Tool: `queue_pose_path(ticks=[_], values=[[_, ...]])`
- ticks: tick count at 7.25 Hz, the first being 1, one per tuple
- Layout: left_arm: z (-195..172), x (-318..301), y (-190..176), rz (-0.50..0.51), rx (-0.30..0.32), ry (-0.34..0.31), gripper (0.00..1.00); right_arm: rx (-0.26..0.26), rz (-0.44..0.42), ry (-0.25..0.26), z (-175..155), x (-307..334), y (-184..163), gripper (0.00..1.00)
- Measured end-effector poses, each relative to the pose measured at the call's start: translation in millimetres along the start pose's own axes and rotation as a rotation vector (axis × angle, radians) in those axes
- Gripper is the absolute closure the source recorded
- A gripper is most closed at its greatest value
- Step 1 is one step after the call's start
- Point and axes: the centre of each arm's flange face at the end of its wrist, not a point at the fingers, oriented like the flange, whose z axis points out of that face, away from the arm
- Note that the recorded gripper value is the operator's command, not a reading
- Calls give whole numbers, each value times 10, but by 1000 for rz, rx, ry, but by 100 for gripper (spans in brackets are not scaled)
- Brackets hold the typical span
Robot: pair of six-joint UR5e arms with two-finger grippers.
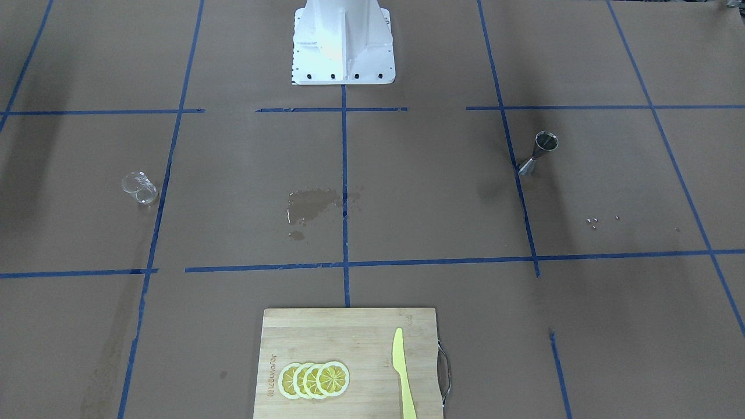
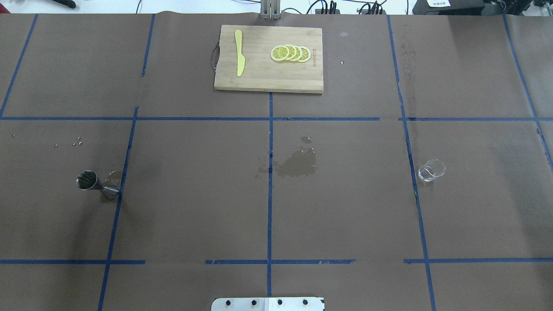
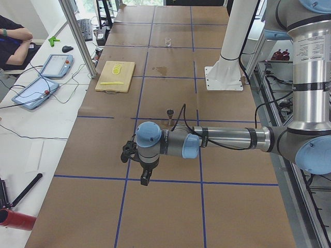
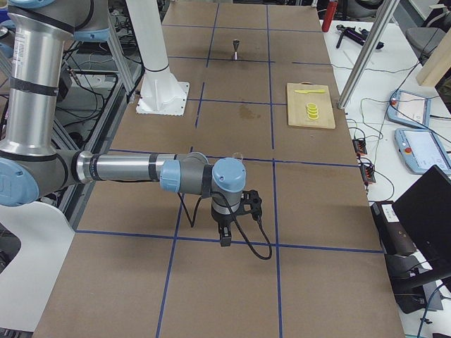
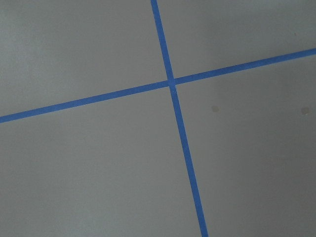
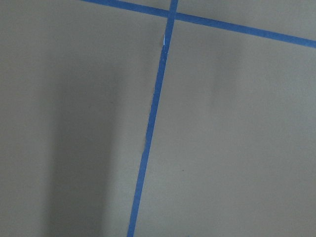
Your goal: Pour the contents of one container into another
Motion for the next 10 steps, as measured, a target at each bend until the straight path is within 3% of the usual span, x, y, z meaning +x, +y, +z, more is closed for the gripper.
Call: queue_pose_path(ticks=[10], values=[[-22, 21, -15, 6, 5, 0, 0, -3, -9, -2, 14, -6, 4, 0]])
